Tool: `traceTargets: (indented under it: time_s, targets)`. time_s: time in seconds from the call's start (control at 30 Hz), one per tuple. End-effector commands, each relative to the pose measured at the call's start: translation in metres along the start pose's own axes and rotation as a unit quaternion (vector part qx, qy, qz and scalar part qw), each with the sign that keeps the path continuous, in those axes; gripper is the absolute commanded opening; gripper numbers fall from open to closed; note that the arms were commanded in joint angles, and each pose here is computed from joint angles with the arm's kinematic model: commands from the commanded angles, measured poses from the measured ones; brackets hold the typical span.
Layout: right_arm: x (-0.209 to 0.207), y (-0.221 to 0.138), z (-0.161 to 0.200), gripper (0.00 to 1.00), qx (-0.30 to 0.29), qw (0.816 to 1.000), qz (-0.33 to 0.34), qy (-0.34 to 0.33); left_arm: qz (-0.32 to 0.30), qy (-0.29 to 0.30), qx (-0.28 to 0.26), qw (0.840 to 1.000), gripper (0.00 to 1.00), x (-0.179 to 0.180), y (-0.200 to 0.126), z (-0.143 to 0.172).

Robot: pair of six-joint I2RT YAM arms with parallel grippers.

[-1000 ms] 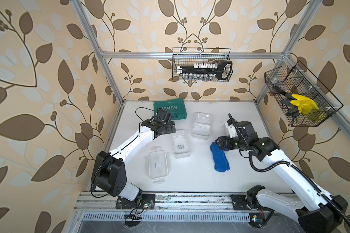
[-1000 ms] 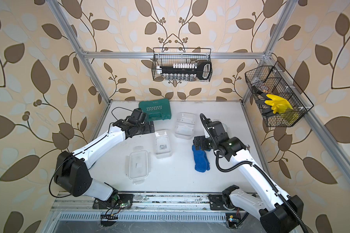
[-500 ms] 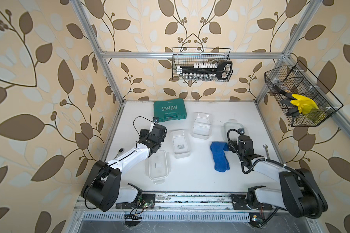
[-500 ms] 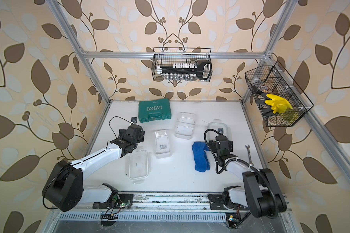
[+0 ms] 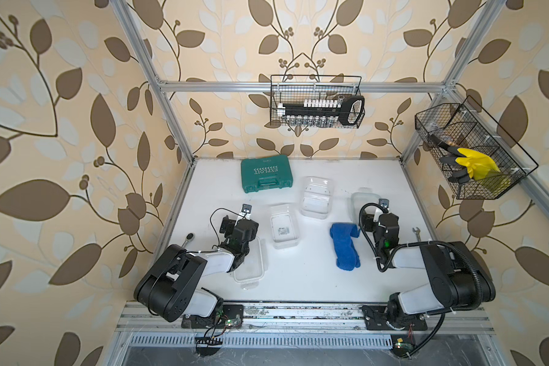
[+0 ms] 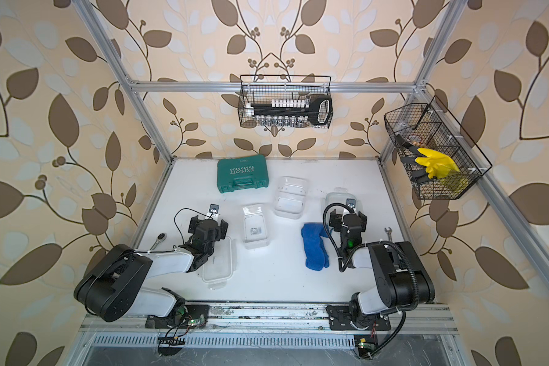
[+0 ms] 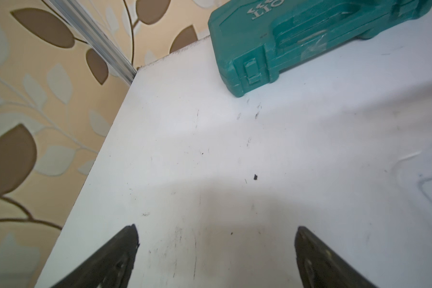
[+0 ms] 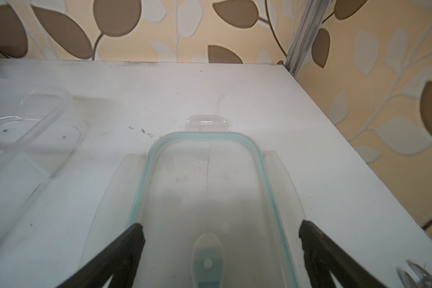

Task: Wipe the insides of the lunch boxes
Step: Reset both arms

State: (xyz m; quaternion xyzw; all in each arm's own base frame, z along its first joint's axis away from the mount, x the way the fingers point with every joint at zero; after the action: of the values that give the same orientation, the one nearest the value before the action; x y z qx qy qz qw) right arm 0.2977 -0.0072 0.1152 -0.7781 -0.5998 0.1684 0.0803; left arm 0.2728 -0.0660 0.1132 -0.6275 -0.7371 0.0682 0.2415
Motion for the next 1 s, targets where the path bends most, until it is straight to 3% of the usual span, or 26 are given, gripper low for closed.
traceTargets:
  time_s: [0.0, 0.1, 0.2, 0.47, 0.57, 0.97]
  targets:
    - [0.0, 0.001, -0.008, 0.98, -0.022, 1.0, -0.004, 0.011, 0.027, -0.026, -0.08, 0.996, 0.99, 0.002, -0.004, -0.028]
    - [0.002, 0.003, -0.009, 0.98, -0.016, 1.0, -0.008, 0.008, 0.021, -0.047, -0.077, 0.996, 0.99, 0.011, 0.007, -0.022]
    - [0.003, 0.007, -0.01, 0.98, -0.005, 1.0, -0.008, 0.004, -0.031, -0.092, -0.045, 0.994, 0.99, 0.028, 0.025, -0.019]
    - [0.003, 0.008, -0.01, 0.98, -0.002, 1.0, -0.008, 0.006, 0.067, -0.159, -0.033, 0.984, 0.99, 0.048, 0.04, -0.002]
    - [0.003, 0.008, -0.01, 0.98, -0.003, 1.0, -0.008, 0.006, 0.097, -0.18, 0.009, 0.979, 0.99, 0.056, 0.049, -0.003]
    - [0.003, 0.008, -0.01, 0.98, -0.002, 1.0, -0.008, 0.005, 0.095, -0.18, 0.017, 0.979, 0.99, 0.056, 0.051, -0.003]
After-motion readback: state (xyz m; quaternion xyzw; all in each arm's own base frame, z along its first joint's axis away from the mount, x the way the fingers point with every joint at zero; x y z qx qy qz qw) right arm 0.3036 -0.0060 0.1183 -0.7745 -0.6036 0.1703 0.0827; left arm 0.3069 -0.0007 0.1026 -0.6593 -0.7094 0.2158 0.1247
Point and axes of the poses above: each gripper's point midway between its finger pads, its own y axis out along the fingers, its own x axis along the line the jaws close on, z = x × y, the point moved 8 cm from there along -y, back along the fingers, and after that the axes turned 5 degrees about -y, right-handed, at the moved point
